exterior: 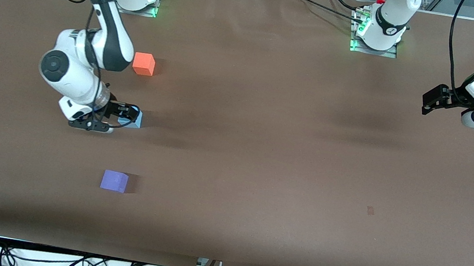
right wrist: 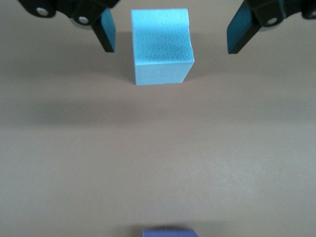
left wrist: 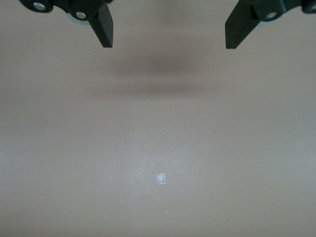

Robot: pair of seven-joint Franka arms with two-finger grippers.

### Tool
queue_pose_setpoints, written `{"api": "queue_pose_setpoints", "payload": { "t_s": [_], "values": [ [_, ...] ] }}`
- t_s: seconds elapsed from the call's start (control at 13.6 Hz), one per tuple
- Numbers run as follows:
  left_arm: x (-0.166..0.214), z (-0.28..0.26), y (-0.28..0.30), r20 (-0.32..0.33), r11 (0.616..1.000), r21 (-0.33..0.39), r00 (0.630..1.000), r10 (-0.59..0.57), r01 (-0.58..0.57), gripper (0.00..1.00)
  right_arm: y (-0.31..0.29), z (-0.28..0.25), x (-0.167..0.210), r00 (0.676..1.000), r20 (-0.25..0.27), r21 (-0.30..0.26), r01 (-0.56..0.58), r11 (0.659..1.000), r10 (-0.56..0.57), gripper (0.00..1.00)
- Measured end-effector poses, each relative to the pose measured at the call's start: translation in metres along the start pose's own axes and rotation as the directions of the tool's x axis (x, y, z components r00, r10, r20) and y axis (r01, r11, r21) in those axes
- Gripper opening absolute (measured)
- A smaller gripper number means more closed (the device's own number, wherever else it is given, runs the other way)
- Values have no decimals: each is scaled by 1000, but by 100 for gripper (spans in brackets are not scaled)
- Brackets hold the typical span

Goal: Place blue block between orange and purple blocks
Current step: 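Carry the cube with the right gripper between the orange and purple cubes, then open the right gripper to release the light-blue cube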

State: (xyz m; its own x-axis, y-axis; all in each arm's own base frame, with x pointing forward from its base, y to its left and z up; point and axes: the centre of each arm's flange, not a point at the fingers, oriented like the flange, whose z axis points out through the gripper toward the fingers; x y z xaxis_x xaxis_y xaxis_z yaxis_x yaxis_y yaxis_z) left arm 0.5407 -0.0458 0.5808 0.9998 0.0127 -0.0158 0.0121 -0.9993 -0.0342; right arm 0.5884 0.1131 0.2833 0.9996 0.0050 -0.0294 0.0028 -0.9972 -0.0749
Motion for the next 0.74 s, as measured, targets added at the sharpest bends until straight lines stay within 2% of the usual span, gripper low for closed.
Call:
{"api": "queue_pose_setpoints", "payload": {
  "t_s": [0.29,0.52,0.74],
  "values": [
    [0,0,0,0,1000,0,1000,0,0,100,28,-75,30,994,51,-13,94,995,-94,100],
    [0,0,0,0,1000,0,1000,0,0,100,32,-137,40,988,94,-55,129,990,-124,100],
    [0,0,0,0,1000,0,1000,0,0,100,35,-175,43,984,107,-109,154,982,-143,100]
  ]
}}
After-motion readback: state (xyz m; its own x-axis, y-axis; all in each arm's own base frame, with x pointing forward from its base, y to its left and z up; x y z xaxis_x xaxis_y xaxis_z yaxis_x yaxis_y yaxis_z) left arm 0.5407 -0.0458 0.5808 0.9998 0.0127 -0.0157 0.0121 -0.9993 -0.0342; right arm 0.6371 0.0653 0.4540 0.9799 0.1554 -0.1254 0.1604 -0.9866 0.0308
